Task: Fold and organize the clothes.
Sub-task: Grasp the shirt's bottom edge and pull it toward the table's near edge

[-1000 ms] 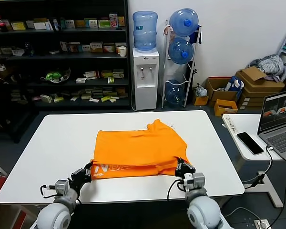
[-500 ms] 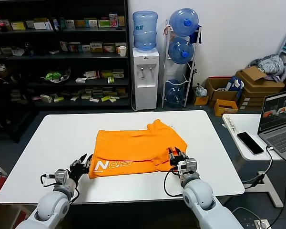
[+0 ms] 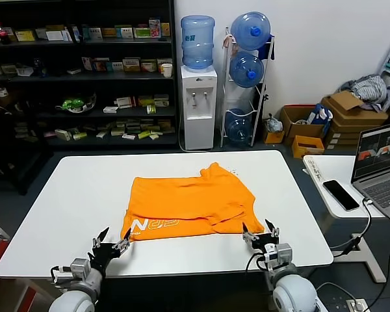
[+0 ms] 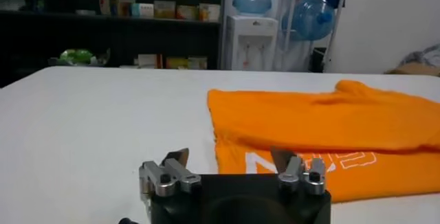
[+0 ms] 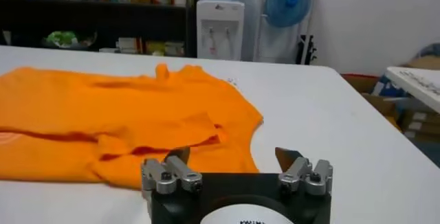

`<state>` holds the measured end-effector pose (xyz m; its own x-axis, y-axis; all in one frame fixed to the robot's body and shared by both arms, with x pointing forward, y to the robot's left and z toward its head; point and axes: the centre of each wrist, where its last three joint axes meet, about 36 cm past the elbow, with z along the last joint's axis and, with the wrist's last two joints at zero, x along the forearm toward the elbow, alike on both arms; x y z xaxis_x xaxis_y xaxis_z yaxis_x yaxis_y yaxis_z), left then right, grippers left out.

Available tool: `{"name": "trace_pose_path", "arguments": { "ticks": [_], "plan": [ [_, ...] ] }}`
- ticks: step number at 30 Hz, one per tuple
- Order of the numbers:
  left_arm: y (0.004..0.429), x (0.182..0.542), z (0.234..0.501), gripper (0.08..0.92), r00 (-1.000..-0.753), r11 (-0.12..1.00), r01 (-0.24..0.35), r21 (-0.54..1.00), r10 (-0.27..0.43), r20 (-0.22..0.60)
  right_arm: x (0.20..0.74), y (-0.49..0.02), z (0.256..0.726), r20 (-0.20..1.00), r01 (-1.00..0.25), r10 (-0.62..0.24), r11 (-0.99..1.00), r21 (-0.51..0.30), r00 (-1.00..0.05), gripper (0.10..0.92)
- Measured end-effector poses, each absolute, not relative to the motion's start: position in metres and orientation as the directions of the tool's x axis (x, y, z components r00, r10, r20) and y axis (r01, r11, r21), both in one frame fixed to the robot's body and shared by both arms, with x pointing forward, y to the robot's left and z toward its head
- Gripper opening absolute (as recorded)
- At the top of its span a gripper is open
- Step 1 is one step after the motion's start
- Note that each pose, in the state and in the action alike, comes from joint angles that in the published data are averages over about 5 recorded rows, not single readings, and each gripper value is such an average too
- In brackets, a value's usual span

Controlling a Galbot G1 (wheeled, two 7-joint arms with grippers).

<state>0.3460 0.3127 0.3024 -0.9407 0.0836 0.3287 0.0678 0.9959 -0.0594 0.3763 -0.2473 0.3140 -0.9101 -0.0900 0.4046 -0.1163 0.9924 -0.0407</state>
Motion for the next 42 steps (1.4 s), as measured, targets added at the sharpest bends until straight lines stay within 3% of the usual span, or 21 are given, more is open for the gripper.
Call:
{"name": "trace_pose_path", "arguments": {
  "ticks": [10, 33, 36, 42],
  "plan": [
    [0.312, 0.354, 0.287, 0.801, -0.944, 0.997, 0.045, -0.07, 0.066, 0.323, 0.379, -0.25, 0.295, 0.417, -0.105, -0.088, 0.994, -0.018, -0.904, 0.806],
    [0.3, 0.348, 0.283, 0.152, -0.917, 0.996, 0.032, -0.077, 0.06, 0.394, 0.378, -0.255, 0.292, 0.403, -0.109, -0.096, 0.994, -0.008, -0.91, 0.163],
    [0.301, 0.347, 0.288, 0.098, -0.916, 0.996, 0.027, -0.081, 0.057, 0.397, 0.375, -0.257, 0.293, 0.407, -0.104, -0.092, 0.995, -0.008, -0.909, 0.124],
    [0.304, 0.339, 0.308, 0.091, -0.912, 0.995, 0.019, -0.098, 0.058, 0.406, 0.36, -0.264, 0.301, 0.427, -0.093, -0.079, 0.996, -0.011, -0.901, 0.124]
  ]
}}
